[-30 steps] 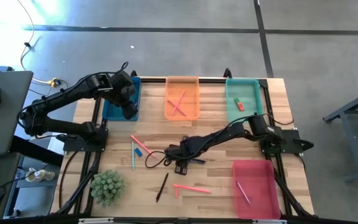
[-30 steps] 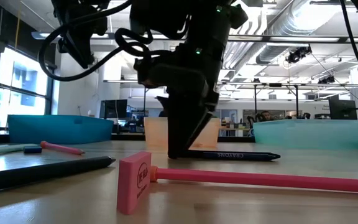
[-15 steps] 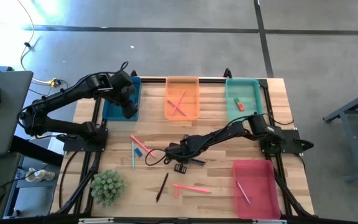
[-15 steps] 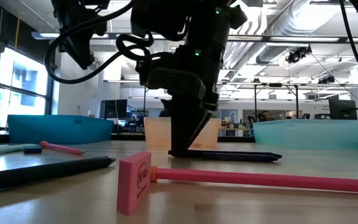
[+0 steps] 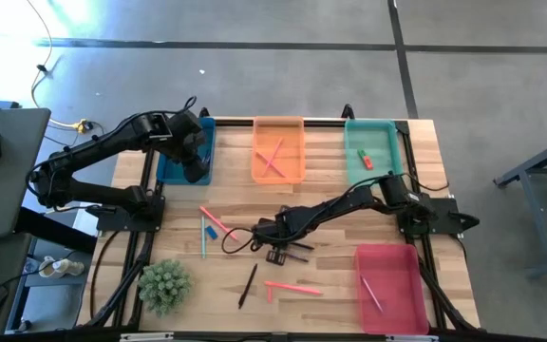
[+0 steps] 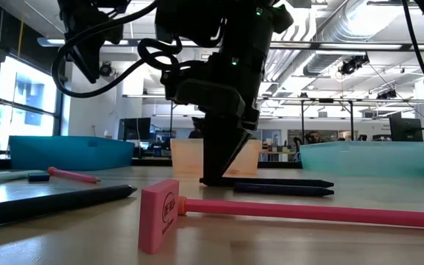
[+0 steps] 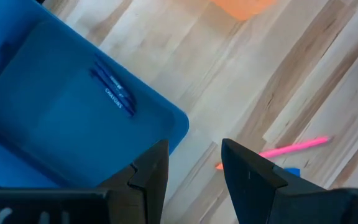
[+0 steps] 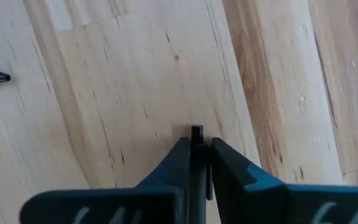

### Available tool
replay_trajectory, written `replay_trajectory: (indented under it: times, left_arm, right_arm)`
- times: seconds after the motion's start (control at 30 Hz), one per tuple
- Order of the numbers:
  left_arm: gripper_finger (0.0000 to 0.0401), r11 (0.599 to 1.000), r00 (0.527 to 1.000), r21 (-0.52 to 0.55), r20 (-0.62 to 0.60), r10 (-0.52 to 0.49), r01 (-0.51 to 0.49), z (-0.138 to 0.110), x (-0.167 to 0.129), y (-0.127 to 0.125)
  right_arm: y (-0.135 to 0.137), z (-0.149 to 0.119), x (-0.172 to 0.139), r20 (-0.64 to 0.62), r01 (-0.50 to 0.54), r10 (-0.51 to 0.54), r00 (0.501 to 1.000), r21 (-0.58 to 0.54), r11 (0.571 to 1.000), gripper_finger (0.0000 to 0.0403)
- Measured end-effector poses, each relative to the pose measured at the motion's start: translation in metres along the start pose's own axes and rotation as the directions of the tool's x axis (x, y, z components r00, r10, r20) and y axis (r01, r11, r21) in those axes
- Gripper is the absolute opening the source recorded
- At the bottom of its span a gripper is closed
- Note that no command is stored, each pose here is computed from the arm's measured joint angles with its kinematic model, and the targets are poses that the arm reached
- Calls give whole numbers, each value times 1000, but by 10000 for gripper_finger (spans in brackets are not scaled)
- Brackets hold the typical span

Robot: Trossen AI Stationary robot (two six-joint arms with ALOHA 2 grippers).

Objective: Sort crayons/erasers/pens/pencils in bins
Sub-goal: Put the black pen into the pink bin

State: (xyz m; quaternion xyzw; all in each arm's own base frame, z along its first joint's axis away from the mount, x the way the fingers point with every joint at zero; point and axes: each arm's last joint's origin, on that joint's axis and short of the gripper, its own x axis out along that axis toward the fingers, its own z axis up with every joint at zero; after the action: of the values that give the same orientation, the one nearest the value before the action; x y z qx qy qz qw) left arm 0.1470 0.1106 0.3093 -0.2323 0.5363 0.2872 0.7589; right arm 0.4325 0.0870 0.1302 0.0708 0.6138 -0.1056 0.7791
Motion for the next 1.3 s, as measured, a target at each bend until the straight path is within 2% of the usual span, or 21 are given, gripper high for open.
replay_trajectory:
  times: [0.2,0.33,0.57,0.83,1.0,1.13,1.3]
  left_arm:
    - [136,999,999,35,-32,-4,6,-3,0,0]
    - [136,999,999,42,-33,-7,8,-3,0,0]
    - [139,996,999,92,-33,-7,10,-3,0,0]
    - [144,991,1000,132,-30,-7,11,-3,0,0]
    - [145,991,1000,137,-14,-5,7,-1,0,0]
    - [145,990,1000,138,2,-7,7,0,0,0]
    - [145,990,1000,138,15,-9,7,2,0,0]
  right_arm:
    - [-6,-1,-18,12,21,-21,1000,15,1000,22]
    - [-12,2,-44,47,15,-19,999,82,996,22]
    - [-15,2,-72,100,-17,1,995,156,988,22]
    - [-24,-3,-100,134,46,-79,988,233,971,19]
    - [-27,-4,-109,149,50,-88,985,240,969,19]
    - [-27,-4,-105,120,13,-42,992,235,972,19]
    - [-27,-6,-106,100,23,-49,994,241,970,10]
